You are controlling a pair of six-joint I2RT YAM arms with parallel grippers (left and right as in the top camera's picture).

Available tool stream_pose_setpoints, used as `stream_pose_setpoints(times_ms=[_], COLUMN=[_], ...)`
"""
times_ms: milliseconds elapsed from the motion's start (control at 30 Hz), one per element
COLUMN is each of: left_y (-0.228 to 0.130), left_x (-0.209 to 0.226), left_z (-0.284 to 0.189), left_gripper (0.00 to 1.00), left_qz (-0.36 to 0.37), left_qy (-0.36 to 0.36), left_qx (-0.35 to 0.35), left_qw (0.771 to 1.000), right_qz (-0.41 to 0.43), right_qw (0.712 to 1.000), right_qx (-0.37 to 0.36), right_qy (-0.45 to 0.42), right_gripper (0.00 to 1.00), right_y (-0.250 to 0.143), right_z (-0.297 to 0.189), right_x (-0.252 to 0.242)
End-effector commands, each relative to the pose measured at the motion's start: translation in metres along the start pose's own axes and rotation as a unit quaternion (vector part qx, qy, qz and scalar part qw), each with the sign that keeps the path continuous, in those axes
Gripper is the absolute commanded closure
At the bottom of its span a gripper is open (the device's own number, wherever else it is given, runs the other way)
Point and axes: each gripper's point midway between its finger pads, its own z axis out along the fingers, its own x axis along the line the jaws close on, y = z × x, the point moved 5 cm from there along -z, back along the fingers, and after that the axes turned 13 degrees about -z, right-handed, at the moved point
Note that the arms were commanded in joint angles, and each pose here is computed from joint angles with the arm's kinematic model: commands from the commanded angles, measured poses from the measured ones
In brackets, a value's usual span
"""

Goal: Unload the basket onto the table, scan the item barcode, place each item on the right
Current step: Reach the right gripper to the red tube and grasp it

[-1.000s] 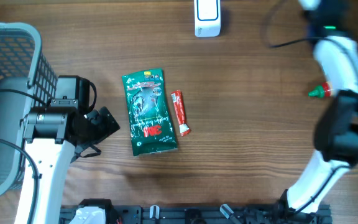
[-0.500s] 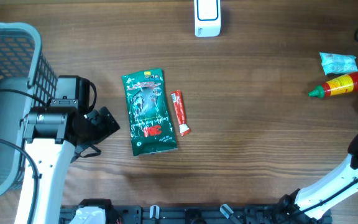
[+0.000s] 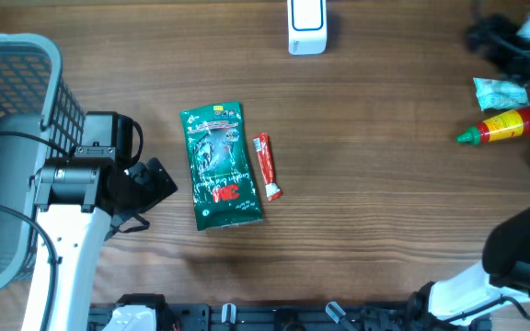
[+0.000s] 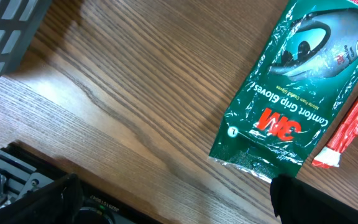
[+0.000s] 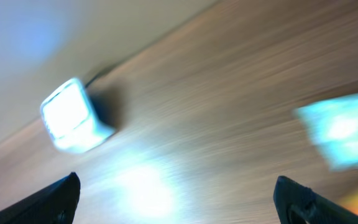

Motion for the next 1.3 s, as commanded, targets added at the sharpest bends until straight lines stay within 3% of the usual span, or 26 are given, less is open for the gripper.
stream_pose_setpoints(times_ms=[0, 200, 233, 367, 600, 833, 1000, 1100, 1133, 1267], left_y=[0.001, 0.001, 0.001, 0.001, 0.001, 0.001, 0.001, 0.001, 0.001, 0.001], left_x=[0.000, 0.000, 0.000, 0.000, 0.001, 0.000, 0.000, 0.000, 0.000, 0.000], left_z=[0.000, 0.000, 0.000, 0.000, 0.000, 0.000, 0.000, 0.000, 0.000, 0.000], left_gripper=[0.00, 0.00, 0.00, 0.00, 0.00, 0.00, 0.00, 0.00, 0.00, 0.00], left_qz=[0.004, 0.004, 0.004, 0.004, 0.004, 0.004, 0.004, 0.004, 0.004, 0.004], left_qy=[-0.001, -0.001, -0.001, -0.001, -0.001, -0.001, -0.001, -0.001, -0.001, -0.001], left_qx=[0.001, 0.001, 0.001, 0.001, 0.002, 0.001, 0.001, 0.001, 0.001, 0.001], left_qw=[1.000, 1.000, 1.000, 1.000, 1.000, 1.000, 1.000, 1.000, 1.000, 1.000], right_qz=[-0.022, -0.162, -0.179, -0.141, -0.192, -0.204, -0.189, -0.141, -0.117, -0.096], right_qw=[0.985, 0.939, 0.930, 0.919, 0.923, 0.928, 0.921, 0.920, 0.922, 0.926], right_qx=[0.114, 0.265, 0.287, 0.353, 0.327, 0.302, 0.328, 0.359, 0.367, 0.364], right_qy=[0.129, 0.149, 0.147, 0.104, 0.068, 0.070, 0.096, 0.061, 0.045, 0.037], right_gripper=[0.00, 0.15, 0.31, 0.37, 0.38, 0.46, 0.53, 0.76, 0.95, 0.96], right_y=[-0.053, -0.185, -0.210, -0.280, -0.314, -0.325, -0.344, -0.362, -0.365, -0.358], right_z=[0.037, 0.079, 0.083, 0.084, 0.095, 0.107, 0.125, 0.136, 0.139, 0.138], right_x=[0.090, 0.195, 0.206, 0.227, 0.235, 0.230, 0.234, 0.224, 0.220, 0.215])
